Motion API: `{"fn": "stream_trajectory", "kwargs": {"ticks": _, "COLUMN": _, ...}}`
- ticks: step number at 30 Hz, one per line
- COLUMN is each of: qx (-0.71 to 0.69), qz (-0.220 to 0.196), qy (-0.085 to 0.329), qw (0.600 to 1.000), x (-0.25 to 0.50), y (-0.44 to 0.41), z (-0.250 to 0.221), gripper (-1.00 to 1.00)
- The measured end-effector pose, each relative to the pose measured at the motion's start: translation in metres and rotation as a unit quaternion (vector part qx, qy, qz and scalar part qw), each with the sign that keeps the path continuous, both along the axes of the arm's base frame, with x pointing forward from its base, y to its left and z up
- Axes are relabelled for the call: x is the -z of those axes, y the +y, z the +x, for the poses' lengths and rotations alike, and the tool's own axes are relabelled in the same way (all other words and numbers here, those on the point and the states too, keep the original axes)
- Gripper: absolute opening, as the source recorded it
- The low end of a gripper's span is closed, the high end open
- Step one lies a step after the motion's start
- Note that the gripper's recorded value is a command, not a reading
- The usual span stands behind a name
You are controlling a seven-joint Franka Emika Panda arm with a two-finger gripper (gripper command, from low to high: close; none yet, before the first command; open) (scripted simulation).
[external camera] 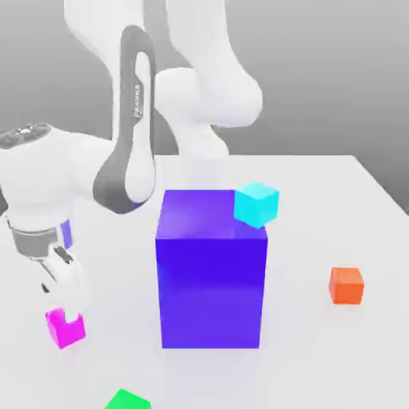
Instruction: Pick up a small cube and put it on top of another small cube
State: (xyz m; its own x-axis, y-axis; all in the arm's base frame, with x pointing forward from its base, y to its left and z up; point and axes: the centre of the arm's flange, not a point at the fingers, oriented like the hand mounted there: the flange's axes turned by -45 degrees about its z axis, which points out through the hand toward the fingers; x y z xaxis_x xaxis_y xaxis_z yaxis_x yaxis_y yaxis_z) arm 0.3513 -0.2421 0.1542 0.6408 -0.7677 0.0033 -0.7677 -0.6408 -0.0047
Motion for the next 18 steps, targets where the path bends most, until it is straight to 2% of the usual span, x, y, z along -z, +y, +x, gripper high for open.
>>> {"fn": "stream_trajectory", "kwargs": {"ticks": 2, "qx": 0.000, "qz": 0.000, "qy": 0.002, "qw": 1.000, "x": 0.020, "y": 0.001, "z": -0.001, "gripper": 0.00}}
{"fn": "stream_trajectory", "kwargs": {"ticks": 3, "qx": -0.001, "qz": 0.000, "qy": 0.002, "qw": 1.000, "x": 0.026, "y": 0.001, "z": -0.002, "gripper": -1.00}}
{"fn": "stream_trajectory", "kwargs": {"ticks": 10, "qx": -0.001, "qz": 0.000, "qy": 0.002, "qw": 1.000, "x": 0.025, "y": 0.001, "z": -0.002, "gripper": -1.00}}
{"fn": "stream_trajectory", "kwargs": {"ticks": 18, "qx": 0.008, "qz": 0.000, "qy": 0.002, "qw": 1.000, "x": -0.037, "y": 0.005, "z": 0.009, "gripper": -1.00}}
